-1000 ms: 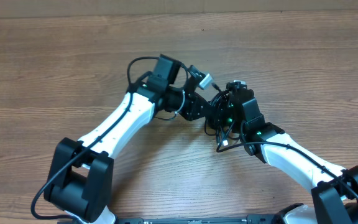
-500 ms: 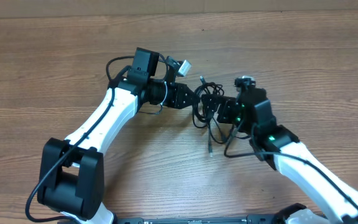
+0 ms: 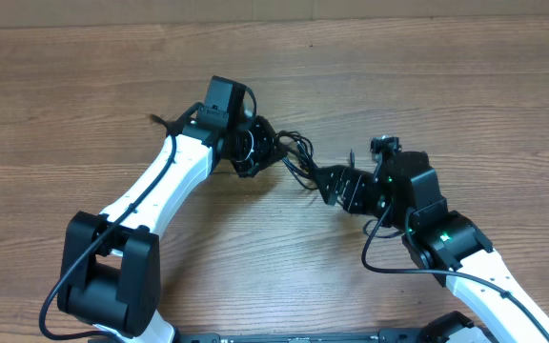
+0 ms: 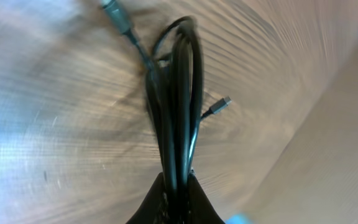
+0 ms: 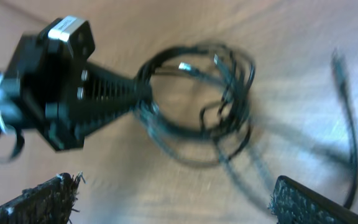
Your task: Untangle cables
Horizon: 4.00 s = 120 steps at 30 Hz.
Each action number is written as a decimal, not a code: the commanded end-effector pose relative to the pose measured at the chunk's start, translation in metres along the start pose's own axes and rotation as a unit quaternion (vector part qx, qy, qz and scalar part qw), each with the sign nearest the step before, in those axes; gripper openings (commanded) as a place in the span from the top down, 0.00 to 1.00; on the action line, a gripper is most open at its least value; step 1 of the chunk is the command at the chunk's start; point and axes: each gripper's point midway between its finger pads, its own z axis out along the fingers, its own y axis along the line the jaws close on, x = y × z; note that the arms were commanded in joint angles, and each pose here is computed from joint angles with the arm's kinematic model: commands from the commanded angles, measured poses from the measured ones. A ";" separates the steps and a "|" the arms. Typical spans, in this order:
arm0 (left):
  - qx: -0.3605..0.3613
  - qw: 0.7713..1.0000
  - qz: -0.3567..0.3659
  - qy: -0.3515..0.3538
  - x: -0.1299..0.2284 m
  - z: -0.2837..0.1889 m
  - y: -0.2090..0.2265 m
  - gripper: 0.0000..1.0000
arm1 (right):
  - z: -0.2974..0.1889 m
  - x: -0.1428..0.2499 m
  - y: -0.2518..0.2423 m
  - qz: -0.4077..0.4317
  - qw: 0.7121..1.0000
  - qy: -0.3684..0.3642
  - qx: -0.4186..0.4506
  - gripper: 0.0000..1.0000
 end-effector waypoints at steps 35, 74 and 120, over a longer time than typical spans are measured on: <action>-0.059 0.850 -0.514 0.102 0.049 -0.017 0.004 0.96 | 0.001 0.046 -0.009 0.040 0.993 0.112 0.010 0.00; -0.055 0.849 -0.519 0.076 0.037 -0.018 0.009 0.96 | 0.079 -0.013 -0.073 0.038 0.957 -0.176 0.228 0.00; -0.019 0.843 -0.475 0.251 0.073 -0.042 -0.026 0.96 | 0.116 -0.023 -0.034 -0.174 0.961 -0.155 0.150 0.69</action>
